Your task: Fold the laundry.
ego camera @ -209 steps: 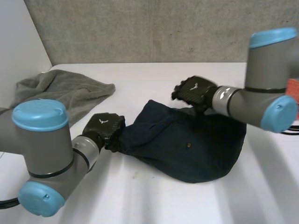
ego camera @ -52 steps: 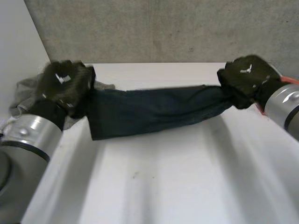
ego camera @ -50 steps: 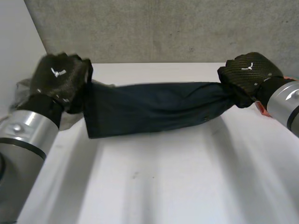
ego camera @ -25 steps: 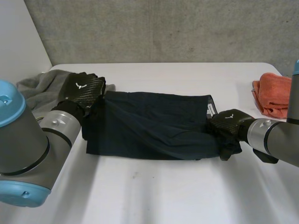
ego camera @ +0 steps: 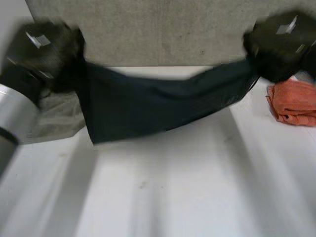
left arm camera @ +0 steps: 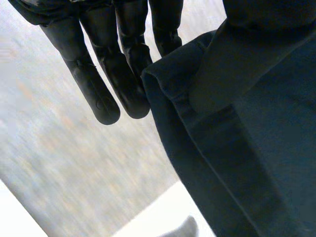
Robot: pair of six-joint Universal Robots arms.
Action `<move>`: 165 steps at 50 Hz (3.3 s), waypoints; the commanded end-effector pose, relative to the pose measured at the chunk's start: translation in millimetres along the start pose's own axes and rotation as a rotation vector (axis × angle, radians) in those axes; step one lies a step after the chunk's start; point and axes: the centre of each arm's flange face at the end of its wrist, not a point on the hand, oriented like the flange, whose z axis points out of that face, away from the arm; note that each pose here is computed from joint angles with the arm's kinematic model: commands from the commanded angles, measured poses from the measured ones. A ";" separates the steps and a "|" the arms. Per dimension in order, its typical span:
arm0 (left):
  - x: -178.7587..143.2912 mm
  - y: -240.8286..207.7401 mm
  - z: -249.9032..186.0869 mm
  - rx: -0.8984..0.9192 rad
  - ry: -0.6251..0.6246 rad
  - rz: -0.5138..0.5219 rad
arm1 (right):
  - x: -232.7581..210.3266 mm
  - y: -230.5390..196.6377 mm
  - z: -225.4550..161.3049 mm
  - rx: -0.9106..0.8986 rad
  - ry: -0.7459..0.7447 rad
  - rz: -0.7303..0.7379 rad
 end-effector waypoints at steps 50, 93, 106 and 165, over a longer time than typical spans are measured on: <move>-11.6 11.1 141.1 0.326 -0.198 0.074 | 6.9 0.4 157.2 0.311 0.293 0.020; 51.3 107.5 -35.2 -0.406 0.335 0.296 | -95.5 139.7 1.1 -0.520 -0.350 -0.207; 69.9 151.1 131.7 -0.062 0.074 0.296 | -73.3 170.4 89.7 -0.466 -0.017 -0.229; 80.6 166.4 61.5 -0.090 0.119 -0.035 | -64.1 231.6 49.0 -0.393 0.040 0.307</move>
